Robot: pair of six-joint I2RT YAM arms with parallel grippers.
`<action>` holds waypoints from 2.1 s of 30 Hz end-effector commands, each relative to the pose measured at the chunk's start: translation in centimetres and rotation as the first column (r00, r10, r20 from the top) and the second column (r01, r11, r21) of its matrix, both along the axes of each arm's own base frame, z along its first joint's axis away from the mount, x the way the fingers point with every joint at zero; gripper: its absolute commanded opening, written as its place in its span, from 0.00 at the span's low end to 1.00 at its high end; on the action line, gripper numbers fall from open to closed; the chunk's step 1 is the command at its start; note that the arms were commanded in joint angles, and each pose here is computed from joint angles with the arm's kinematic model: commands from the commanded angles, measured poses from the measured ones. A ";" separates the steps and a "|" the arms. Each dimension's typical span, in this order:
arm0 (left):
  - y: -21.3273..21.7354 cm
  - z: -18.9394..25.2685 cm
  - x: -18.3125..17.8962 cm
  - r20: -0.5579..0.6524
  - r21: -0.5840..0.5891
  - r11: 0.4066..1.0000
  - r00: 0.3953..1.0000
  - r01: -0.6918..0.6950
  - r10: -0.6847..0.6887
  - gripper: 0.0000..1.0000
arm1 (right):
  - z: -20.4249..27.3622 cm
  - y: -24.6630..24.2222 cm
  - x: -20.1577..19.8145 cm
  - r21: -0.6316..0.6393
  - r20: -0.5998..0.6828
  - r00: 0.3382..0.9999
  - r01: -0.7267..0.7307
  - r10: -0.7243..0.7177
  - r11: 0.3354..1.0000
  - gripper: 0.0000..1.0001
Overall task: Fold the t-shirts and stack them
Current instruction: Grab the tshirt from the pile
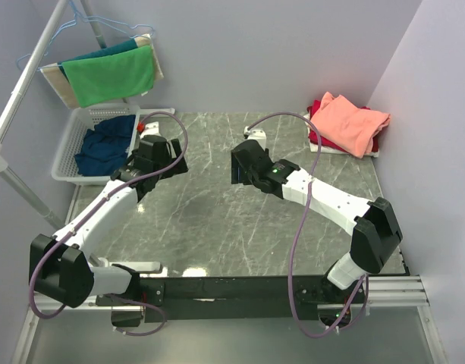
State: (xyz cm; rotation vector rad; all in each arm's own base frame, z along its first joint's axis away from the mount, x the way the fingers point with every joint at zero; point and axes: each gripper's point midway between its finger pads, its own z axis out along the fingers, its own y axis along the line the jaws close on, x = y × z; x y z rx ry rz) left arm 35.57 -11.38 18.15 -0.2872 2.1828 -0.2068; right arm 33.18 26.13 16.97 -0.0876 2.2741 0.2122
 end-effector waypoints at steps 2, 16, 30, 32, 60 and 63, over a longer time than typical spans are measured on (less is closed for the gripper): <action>0.6 3.2 0.2 0.101 0.003 1.000 0.995 -0.019 0.019 0.99 | 1.2 0.7 0.5 0.017 0.034 0.999 -0.013 0.012 1.000 0.70; 6.8 4.5 2.4 0.132 0.168 0.909 0.923 -0.380 0.362 1.00 | 1.0 1.7 1.1 0.008 0.030 0.999 -0.039 0.039 0.999 0.71; 13.2 0.2 12.5 -0.080 0.108 0.800 0.797 -0.589 0.598 0.91 | 0.4 1.6 1.4 -0.035 0.022 0.998 -0.053 0.054 0.998 0.72; 14.8 -0.6 13.3 -0.098 0.085 0.790 0.784 -0.608 0.613 0.90 | 0.4 1.7 1.5 -0.043 0.021 0.998 -0.056 0.057 0.998 0.72; 28.7 -12.5 12.2 -0.342 0.029 0.643 0.597 -0.766 0.726 0.90 | -1.7 3.6 2.6 -0.078 -0.056 0.995 -0.089 0.085 0.993 0.73; 29.0 -13.6 12.4 -0.361 0.041 0.644 0.590 -0.764 0.723 0.82 | -2.1 3.4 2.6 -0.090 -0.068 0.995 -0.085 0.079 0.992 0.73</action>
